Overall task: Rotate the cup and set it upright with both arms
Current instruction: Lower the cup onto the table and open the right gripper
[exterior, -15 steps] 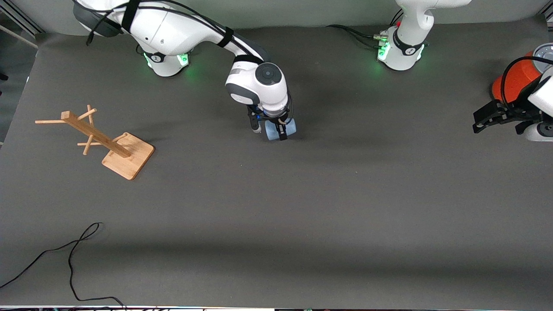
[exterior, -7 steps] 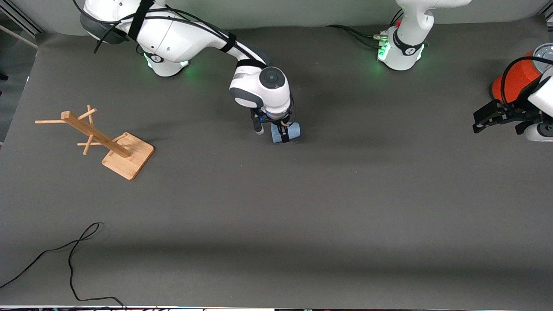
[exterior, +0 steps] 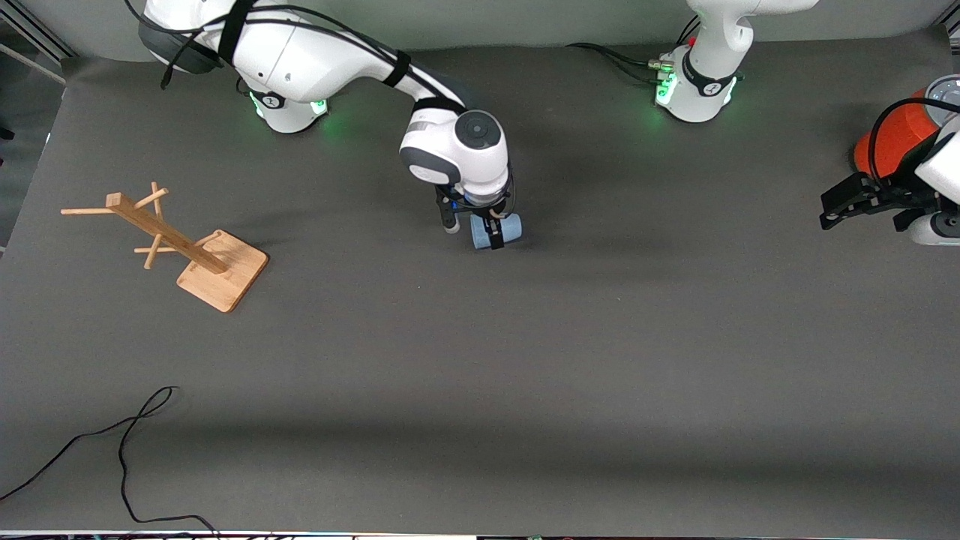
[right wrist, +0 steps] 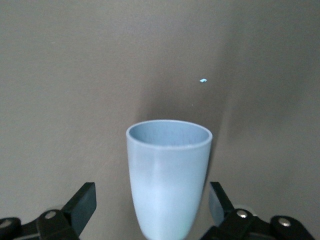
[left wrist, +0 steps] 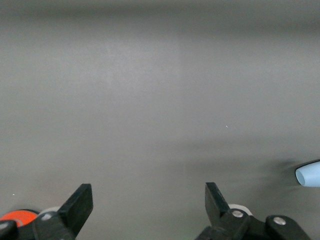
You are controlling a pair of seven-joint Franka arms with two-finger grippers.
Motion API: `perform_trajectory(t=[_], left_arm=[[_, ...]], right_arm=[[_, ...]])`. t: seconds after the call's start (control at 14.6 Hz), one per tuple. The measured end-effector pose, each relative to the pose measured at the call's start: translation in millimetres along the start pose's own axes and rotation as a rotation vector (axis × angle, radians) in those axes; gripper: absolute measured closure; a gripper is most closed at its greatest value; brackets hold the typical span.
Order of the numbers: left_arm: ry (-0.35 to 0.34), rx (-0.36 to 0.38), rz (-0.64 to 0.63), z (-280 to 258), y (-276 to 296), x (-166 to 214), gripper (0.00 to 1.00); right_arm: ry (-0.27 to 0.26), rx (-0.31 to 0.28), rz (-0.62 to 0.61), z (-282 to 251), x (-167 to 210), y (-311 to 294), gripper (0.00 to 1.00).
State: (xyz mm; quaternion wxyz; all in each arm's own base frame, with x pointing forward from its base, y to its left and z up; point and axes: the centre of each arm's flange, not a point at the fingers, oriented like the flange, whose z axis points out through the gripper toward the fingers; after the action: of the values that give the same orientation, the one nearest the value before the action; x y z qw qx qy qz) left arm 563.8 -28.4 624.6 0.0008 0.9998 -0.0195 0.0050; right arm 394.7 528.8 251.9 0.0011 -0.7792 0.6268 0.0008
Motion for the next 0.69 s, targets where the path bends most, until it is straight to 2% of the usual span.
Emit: perform_trajectory(t=[0.27,0.48,0.69], left_arm=[[-0.016,0.000,-0.009,3,0,-2,0.00],[-0.033,0.000,-0.007,10,1,-6,0.00],[-0.039,-0.001,0.025,8,20,-14,0.00]], right_arm=[[0.044,-0.023,-0.099,-90,-8,-8,0.00],[0.043,0.001,-0.234,-143,27,-43,0.00],[0.043,0.030,-0.365,-174,82,-89,0.00]])
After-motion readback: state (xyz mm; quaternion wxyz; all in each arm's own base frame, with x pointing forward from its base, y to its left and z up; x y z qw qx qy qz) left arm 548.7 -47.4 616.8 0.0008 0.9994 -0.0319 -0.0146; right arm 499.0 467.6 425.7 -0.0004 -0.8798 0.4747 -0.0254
